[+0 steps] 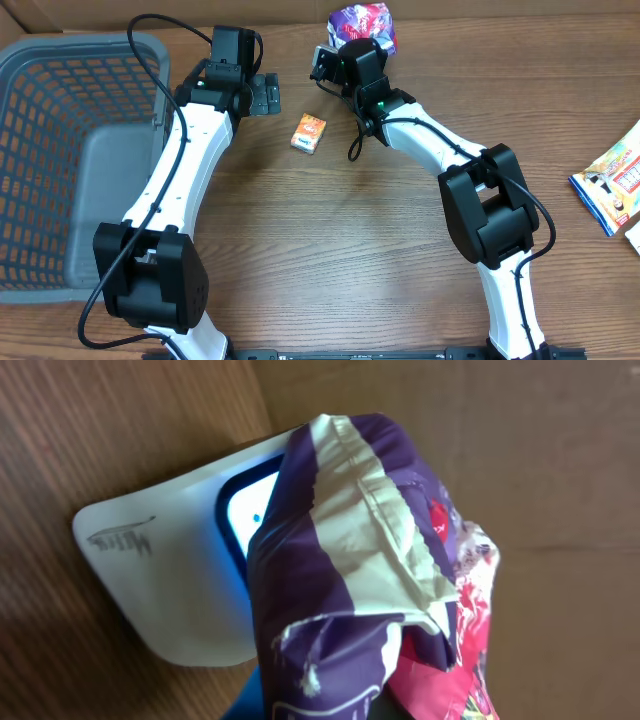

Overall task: Scan the item barcode
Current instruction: 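Hold the pouch's barcode against the scanner window, turning it, then carry the pouch to the right edge and release it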

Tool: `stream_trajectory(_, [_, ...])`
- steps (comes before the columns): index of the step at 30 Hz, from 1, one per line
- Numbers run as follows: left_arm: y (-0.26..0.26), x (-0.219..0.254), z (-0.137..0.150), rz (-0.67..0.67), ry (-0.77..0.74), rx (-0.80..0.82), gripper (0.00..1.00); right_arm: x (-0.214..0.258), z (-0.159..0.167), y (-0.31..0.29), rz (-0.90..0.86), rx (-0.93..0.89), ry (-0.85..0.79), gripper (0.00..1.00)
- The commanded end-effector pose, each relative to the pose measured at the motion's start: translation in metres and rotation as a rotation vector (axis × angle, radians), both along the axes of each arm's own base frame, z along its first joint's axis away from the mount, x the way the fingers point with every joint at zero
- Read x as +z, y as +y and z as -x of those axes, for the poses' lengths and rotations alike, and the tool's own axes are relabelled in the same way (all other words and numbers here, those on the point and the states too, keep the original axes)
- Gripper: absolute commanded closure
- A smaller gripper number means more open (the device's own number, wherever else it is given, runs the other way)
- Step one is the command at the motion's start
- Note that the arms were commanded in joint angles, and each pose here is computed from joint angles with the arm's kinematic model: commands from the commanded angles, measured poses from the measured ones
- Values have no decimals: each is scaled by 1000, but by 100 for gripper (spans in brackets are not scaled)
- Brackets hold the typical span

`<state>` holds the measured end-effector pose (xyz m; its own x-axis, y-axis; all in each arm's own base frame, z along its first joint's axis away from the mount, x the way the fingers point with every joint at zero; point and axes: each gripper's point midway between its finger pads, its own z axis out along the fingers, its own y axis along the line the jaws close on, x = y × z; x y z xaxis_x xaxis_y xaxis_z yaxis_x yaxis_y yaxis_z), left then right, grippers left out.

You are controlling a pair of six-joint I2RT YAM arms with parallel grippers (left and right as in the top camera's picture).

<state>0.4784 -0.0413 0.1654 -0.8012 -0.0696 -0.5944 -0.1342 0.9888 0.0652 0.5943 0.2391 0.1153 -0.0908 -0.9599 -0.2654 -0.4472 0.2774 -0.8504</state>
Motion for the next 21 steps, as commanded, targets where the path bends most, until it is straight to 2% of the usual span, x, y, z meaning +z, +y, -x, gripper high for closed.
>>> stream_trajectory(1, [5,20,-3,-5,-45,11,0,40,-4,-11,-35,-16,-67,96])
stream_trajectory(7, [5,17,1,-9,-22,11,0,100,-4,-38,-71,-57,-146,96])
stream_trajectory(12, [6,14,6,4,-3,33,0,154,14,-78,-125,-162,-166,96])
stream_trajectory(16, [-7,12,9,52,-4,74,0,177,39,-136,-475,-434,-122,96])
stream_trajectory(17, [-22,14,9,61,-13,50,0,173,53,-168,-660,-563,-58,96])
stream_trajectory(21, [-63,14,16,60,-14,-38,0,146,85,-249,-846,-849,74,96])
